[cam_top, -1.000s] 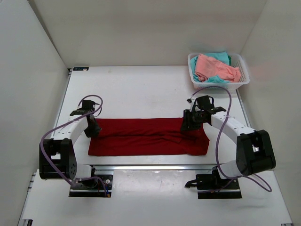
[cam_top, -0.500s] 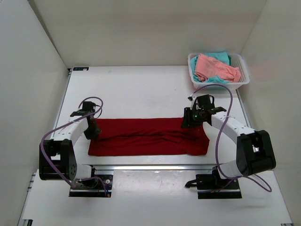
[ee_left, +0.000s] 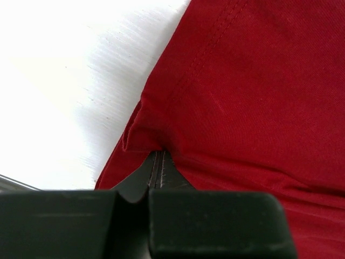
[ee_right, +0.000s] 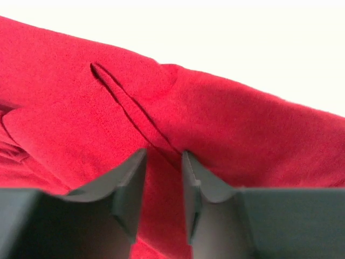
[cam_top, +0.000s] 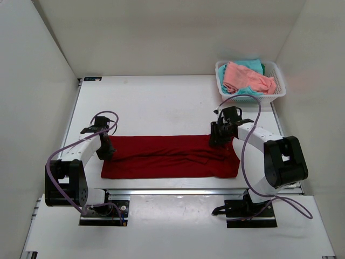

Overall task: Fold and stack the t-shirts
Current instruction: Fold the other side of the tshirt into a rectangle, then rotate the tshirt 90 degrees

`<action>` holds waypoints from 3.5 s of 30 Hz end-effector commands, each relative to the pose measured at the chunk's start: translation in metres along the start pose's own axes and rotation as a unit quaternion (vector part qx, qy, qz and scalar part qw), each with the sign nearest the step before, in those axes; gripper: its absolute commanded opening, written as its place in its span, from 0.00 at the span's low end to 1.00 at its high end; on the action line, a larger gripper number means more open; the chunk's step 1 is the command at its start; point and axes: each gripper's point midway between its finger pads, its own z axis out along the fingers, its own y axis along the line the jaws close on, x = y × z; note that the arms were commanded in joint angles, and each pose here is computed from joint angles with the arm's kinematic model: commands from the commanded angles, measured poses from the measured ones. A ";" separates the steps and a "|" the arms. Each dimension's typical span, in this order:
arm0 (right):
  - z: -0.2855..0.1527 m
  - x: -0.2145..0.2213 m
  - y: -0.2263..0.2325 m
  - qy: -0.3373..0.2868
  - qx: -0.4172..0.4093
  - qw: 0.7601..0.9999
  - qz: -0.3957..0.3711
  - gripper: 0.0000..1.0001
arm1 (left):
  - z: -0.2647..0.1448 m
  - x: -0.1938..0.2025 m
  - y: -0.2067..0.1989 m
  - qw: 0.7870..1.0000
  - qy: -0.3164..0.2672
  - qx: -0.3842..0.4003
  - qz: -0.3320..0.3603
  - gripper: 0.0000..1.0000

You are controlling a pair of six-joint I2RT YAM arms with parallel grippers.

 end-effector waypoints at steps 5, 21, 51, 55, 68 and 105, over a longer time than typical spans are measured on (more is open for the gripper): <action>-0.009 -0.021 0.005 -0.039 0.000 0.999 -0.019 0.12 | -0.001 -0.005 0.003 1.000 -0.012 -0.003 0.000 0.00; -0.012 0.000 -0.010 -0.014 0.045 0.998 -0.033 0.40 | 0.001 -0.002 0.004 1.000 -0.009 -0.003 0.001 0.00; -0.069 0.051 0.020 0.005 -0.021 1.000 -0.003 0.00 | -0.004 -0.002 0.007 1.000 -0.022 -0.011 0.000 0.00; -0.071 0.068 0.018 0.026 -0.019 0.999 0.007 0.00 | -0.007 -0.002 0.008 1.000 -0.021 -0.016 0.001 0.00; -0.082 0.091 0.030 0.118 -0.008 0.993 0.017 0.00 | -0.016 0.003 0.016 0.999 0.000 -0.040 -0.005 0.07; 0.104 -0.126 0.084 0.074 -0.038 0.996 0.032 0.17 | 0.001 0.099 -0.087 0.985 0.127 0.072 0.095 0.35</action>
